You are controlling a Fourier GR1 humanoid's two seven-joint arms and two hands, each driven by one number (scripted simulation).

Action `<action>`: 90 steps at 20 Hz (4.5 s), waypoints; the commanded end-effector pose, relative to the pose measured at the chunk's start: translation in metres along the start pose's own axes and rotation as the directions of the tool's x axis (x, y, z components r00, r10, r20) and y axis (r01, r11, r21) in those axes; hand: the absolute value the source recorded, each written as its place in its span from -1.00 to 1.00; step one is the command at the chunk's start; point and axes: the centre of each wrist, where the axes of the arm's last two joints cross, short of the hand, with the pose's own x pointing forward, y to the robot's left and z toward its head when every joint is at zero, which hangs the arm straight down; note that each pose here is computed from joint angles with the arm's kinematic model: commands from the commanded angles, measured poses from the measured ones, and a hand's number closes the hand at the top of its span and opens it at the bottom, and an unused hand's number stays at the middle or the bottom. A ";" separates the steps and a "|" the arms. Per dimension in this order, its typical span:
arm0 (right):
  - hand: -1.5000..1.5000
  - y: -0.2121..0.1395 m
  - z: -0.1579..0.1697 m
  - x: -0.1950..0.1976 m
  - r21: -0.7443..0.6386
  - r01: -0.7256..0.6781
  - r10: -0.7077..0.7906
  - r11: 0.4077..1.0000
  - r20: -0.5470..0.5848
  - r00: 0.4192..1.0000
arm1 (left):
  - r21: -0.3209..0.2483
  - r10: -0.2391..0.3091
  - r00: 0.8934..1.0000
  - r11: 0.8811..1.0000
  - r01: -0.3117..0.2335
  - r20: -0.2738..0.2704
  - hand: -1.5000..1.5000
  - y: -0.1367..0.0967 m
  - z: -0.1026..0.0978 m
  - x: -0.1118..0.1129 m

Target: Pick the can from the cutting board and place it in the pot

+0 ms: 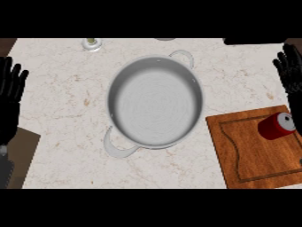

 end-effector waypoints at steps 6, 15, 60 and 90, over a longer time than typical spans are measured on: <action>1.00 -0.024 0.018 -0.027 0.369 0.059 -0.019 0.928 -0.110 0.994 | -0.023 -0.447 0.821 0.882 0.470 -0.356 0.00 0.063 0.032 -0.046; -1.00 -0.078 0.071 -0.073 -0.062 -0.365 0.370 0.929 0.146 0.917 | -0.043 -0.404 0.728 0.887 0.459 -0.554 0.00 0.034 0.021 -0.055; -1.00 -0.073 0.024 -0.039 0.647 -0.620 0.882 0.444 -0.194 0.429 | -0.060 -0.408 0.733 0.891 0.451 -0.544 0.00 0.010 0.016 -0.054; -1.00 -0.055 0.014 -0.104 0.689 -0.563 0.883 0.456 -0.272 0.383 | -0.065 -0.412 0.724 0.888 0.456 -0.552 0.00 0.012 0.035 -0.068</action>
